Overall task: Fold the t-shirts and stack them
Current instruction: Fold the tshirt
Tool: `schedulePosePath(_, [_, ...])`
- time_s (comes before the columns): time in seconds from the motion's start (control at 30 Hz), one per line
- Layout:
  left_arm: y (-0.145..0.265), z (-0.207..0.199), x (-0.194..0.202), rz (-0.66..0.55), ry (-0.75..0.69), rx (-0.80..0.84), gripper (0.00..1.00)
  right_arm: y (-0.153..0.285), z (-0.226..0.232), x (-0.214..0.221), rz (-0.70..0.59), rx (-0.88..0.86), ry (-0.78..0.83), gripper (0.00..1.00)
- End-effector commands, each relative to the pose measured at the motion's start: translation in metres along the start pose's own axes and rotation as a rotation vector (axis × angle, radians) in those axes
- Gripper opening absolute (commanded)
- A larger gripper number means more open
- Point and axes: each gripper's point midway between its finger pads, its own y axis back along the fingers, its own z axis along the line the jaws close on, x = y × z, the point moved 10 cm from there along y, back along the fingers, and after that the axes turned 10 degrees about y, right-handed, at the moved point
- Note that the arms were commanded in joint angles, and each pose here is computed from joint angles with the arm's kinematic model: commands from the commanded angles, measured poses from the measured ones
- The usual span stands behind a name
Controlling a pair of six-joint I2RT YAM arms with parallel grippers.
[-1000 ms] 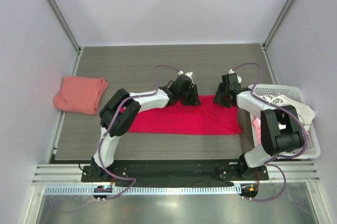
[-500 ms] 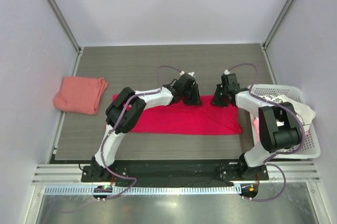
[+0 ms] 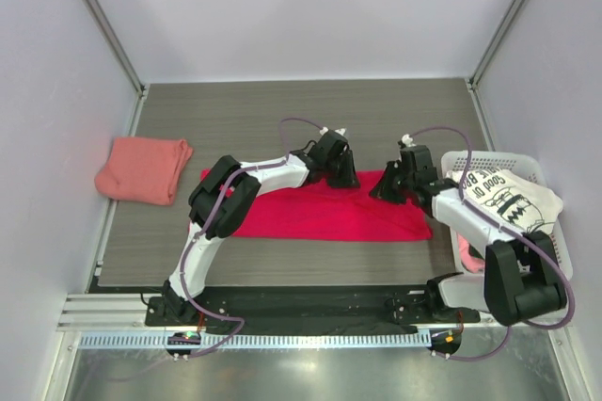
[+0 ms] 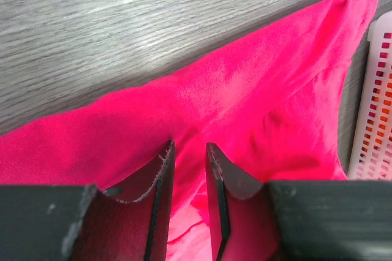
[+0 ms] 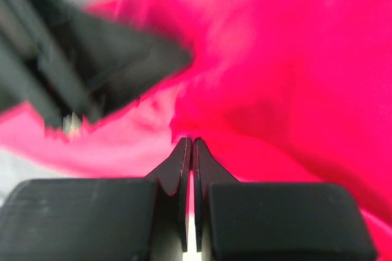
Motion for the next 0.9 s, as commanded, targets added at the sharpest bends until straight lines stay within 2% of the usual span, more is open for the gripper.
schedulePosePath(0.0, [0.0, 0.003, -0.004, 0.009, -0.005, -0.03, 0.28, 0.014, 0.018, 0.026, 0.047, -0.109, -0.049, 0.06])
schedulePosePath(0.07, [0.0, 0.003, -0.004, 0.008, -0.006, -0.031, 0.28, 0.019, 0.029, 0.042, 0.071, -0.158, -0.036, 0.13])
schedulePosePath(0.1, [0.0, 0.003, -0.004, 0.007, -0.005, -0.032, 0.28, 0.028, 0.035, 0.044, 0.056, -0.186, -0.054, 0.2])
schedulePosePath(0.13, [0.0, 0.003, -0.004, 0.007, -0.005, -0.03, 0.27, 0.032, 0.039, 0.046, 0.056, -0.207, -0.065, 0.34])
schedulePosePath(0.17, [0.0, 0.003, -0.004, 0.007, -0.007, -0.03, 0.27, 0.035, 0.041, 0.051, 0.061, -0.229, -0.072, 0.4])
schedulePosePath(0.27, [0.0, 0.002, -0.005, 0.006, -0.009, -0.027, 0.27, 0.054, 0.049, 0.045, 0.013, -0.299, -0.078, 0.51])
schedulePosePath(0.33, [0.001, 0.001, -0.005, 0.006, -0.011, -0.023, 0.27, 0.061, 0.043, 0.04, -0.032, -0.195, -0.052, 0.55])
schedulePosePath(0.5, [0.008, -0.005, -0.006, 0.005, -0.029, 0.011, 0.27, 0.06, 0.029, 0.025, -0.101, 0.058, -0.062, 0.55])
schedulePosePath(0.57, [0.012, -0.006, -0.005, -0.002, -0.035, 0.021, 0.27, 0.05, 0.021, 0.025, -0.112, 0.162, -0.094, 0.51])
schedulePosePath(0.67, [0.02, -0.007, -0.006, -0.028, -0.048, 0.038, 0.28, 0.038, 0.013, 0.029, -0.114, 0.238, -0.123, 0.44])
schedulePosePath(0.87, [0.038, -0.011, -0.008, -0.102, -0.058, 0.075, 0.31, 0.018, 0.011, 0.023, -0.129, 0.282, -0.111, 0.31])
